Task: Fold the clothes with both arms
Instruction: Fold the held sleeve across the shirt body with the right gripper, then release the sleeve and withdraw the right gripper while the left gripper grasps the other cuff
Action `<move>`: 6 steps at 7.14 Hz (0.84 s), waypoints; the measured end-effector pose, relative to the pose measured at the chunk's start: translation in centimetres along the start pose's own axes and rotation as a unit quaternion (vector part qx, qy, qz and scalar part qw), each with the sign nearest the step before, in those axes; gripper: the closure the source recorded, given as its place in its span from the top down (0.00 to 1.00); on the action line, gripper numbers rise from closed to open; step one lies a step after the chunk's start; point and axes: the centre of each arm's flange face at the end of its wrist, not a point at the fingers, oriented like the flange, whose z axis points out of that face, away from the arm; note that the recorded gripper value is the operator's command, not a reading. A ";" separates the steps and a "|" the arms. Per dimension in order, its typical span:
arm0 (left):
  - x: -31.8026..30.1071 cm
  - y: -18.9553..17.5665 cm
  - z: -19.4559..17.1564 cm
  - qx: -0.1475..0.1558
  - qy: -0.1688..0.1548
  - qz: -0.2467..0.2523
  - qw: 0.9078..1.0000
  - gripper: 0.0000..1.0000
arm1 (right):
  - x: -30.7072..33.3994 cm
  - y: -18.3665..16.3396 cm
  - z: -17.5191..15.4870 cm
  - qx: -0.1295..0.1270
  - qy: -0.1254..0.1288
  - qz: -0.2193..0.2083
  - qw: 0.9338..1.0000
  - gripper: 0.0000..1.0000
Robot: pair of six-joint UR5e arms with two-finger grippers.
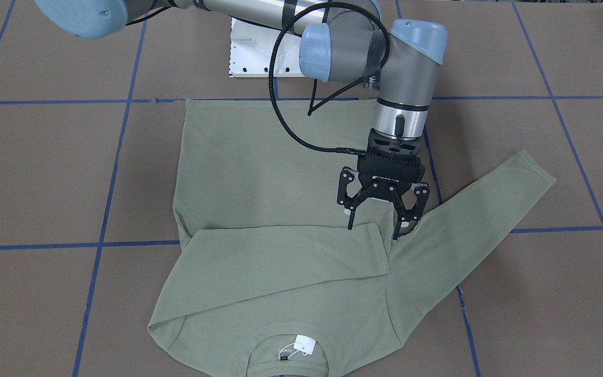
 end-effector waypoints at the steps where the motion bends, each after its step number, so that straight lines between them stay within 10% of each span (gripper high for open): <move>1: 0.5 -1.0 -0.3 0.010 0.000 0.011 1.000 1.00 | 1.6 -3.8 0.6 -0.049 0.003 -0.009 0.999 1.00; 4: 7.9 -2.9 3.8 0.034 0.059 0.023 0.997 1.00 | 17.3 -14.9 3.7 -0.156 -0.008 -0.093 0.983 1.00; 6: 14.5 -0.4 8.4 0.033 0.091 0.000 0.995 1.00 | 31.7 -21.3 4.4 -0.185 -0.035 -0.154 0.970 1.00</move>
